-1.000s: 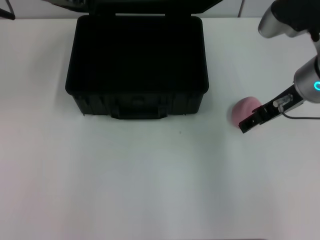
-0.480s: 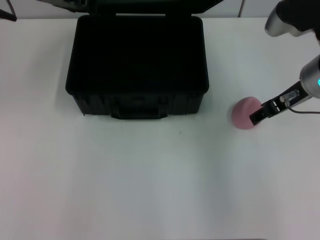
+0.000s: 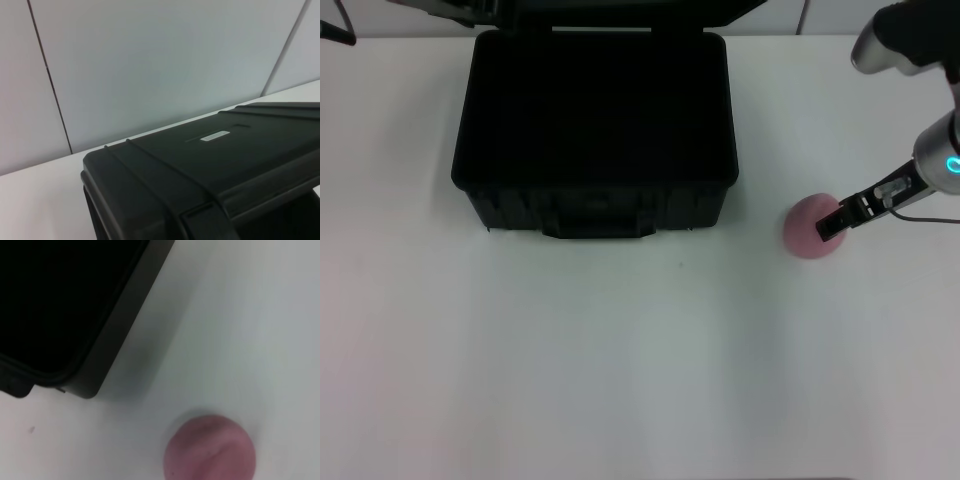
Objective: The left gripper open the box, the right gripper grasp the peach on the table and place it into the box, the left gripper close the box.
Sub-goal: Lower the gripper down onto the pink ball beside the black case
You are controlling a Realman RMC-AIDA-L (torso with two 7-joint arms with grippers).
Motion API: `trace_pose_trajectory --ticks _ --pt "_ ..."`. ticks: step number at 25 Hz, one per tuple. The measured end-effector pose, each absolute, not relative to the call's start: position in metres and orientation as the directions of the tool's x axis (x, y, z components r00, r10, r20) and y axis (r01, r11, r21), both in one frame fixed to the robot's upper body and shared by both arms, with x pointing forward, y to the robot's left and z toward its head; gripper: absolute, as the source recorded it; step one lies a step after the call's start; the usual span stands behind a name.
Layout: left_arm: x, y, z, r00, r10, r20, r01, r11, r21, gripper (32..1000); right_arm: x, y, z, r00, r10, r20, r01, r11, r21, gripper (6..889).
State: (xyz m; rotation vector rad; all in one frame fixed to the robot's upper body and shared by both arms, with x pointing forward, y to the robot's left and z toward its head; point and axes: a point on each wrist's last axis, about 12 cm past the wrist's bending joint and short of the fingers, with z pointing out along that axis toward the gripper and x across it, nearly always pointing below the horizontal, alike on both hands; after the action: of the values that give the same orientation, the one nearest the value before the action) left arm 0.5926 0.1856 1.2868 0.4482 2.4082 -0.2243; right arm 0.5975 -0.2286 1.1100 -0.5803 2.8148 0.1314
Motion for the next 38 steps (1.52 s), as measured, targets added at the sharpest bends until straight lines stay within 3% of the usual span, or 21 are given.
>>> trace_pose_trajectory --ticks 10,38 --pt "0.592 0.185 1.287 -0.718 0.259 -0.646 0.376 0.925 -0.046 373 0.604 -0.224 1.096 -0.885 -0.363 -0.293 -0.396 0.916 0.062 852" --pt "0.593 0.182 1.288 -0.711 0.264 -0.652 0.385 0.922 -0.045 373 0.608 -0.224 1.069 -0.890 -0.358 -0.282 -0.384 0.922 0.044 853"
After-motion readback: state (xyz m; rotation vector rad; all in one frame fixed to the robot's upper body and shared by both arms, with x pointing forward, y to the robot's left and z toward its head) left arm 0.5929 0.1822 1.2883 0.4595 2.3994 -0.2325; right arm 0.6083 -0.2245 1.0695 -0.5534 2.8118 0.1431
